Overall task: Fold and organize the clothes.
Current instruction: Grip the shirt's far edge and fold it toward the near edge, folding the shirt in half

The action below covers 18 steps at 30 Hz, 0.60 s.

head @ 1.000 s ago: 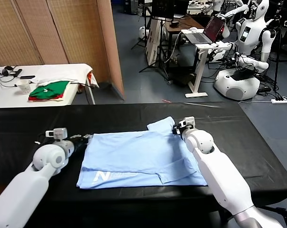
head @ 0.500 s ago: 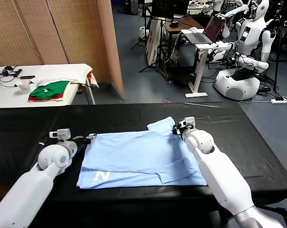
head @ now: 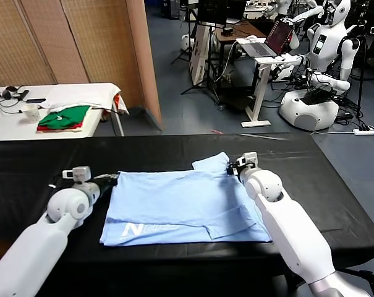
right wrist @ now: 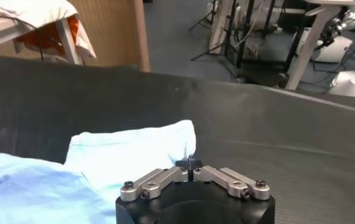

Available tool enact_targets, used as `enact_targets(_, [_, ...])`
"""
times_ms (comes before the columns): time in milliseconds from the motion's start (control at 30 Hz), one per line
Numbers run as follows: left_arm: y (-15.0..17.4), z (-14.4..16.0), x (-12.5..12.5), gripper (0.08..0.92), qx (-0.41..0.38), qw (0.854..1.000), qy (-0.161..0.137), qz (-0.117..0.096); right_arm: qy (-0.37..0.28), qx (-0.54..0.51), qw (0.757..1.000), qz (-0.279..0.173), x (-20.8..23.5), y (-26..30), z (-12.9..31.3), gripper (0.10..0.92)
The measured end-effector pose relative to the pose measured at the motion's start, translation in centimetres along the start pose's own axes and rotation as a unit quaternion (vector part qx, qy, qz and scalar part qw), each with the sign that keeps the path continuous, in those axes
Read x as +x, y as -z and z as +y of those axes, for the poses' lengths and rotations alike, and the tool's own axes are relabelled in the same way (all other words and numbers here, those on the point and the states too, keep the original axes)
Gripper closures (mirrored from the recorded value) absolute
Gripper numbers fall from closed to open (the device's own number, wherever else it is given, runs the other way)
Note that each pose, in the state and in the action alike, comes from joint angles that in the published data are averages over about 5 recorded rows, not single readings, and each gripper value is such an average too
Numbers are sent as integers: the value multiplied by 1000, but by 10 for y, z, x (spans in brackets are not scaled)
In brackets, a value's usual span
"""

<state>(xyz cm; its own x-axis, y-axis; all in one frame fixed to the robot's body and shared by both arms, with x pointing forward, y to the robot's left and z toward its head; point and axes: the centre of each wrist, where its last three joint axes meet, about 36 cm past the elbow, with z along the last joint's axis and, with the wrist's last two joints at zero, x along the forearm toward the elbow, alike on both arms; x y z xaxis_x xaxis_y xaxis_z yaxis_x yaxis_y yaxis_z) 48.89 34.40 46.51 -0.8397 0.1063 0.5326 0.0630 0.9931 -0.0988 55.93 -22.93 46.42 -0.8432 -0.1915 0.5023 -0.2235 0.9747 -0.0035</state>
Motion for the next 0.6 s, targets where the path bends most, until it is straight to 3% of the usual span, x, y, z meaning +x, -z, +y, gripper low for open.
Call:
enact_targets(267, [1,-1,32,855,-16,1000,-5,-15,0,2,1000,-9,30,4,-10,880])
enact_targets(600, [-2,-21,86,855,-51,998,-33,-28,1,25,999,-32,85,-3,-17,880])
